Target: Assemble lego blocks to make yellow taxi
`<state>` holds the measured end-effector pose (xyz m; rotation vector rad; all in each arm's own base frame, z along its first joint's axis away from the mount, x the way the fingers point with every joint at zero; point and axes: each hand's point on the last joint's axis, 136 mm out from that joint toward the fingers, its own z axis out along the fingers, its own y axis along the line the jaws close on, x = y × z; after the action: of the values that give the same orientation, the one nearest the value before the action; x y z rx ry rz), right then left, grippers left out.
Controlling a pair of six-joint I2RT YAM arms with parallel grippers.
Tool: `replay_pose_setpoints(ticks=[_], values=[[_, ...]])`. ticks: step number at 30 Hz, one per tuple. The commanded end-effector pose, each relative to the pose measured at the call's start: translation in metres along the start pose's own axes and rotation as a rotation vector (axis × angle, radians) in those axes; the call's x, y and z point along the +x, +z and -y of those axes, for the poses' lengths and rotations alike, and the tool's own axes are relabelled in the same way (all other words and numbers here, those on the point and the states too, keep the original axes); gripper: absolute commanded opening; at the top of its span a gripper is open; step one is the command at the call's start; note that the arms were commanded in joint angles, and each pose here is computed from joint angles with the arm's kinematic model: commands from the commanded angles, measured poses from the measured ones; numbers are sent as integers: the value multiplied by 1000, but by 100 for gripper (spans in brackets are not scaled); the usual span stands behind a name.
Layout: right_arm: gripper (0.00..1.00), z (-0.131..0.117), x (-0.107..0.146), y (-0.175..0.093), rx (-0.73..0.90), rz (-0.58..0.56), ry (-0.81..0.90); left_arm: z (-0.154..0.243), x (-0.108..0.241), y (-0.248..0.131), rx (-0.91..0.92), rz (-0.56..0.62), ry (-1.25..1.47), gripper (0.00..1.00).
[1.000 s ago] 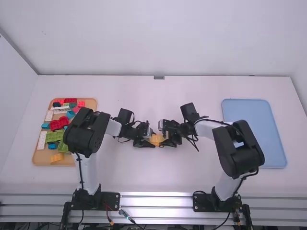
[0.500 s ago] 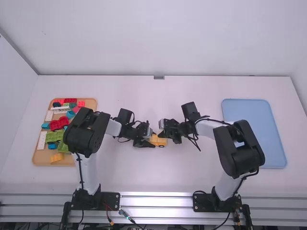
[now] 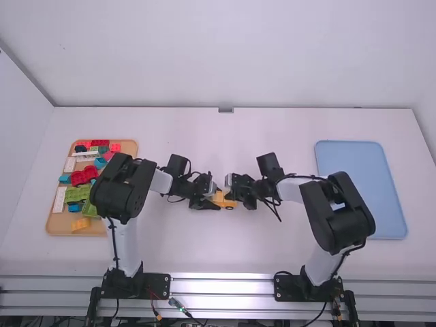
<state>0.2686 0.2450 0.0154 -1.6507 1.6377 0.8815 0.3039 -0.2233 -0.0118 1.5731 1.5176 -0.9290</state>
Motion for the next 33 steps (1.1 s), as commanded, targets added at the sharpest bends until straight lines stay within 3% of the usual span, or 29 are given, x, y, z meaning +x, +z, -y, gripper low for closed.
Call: replay_pose_setpoints(ticks=[1, 15, 33], values=[[0, -8, 20, 2, -4, -49, 51, -2, -3, 3, 7, 8, 11, 38], [0, -9, 31, 21, -38, 3, 75, -1, -4, 2, 8, 9, 10, 38], [0, -18, 54, 21, -32, -68, 115, -1, -4, 2, 7, 9, 11, 37]])
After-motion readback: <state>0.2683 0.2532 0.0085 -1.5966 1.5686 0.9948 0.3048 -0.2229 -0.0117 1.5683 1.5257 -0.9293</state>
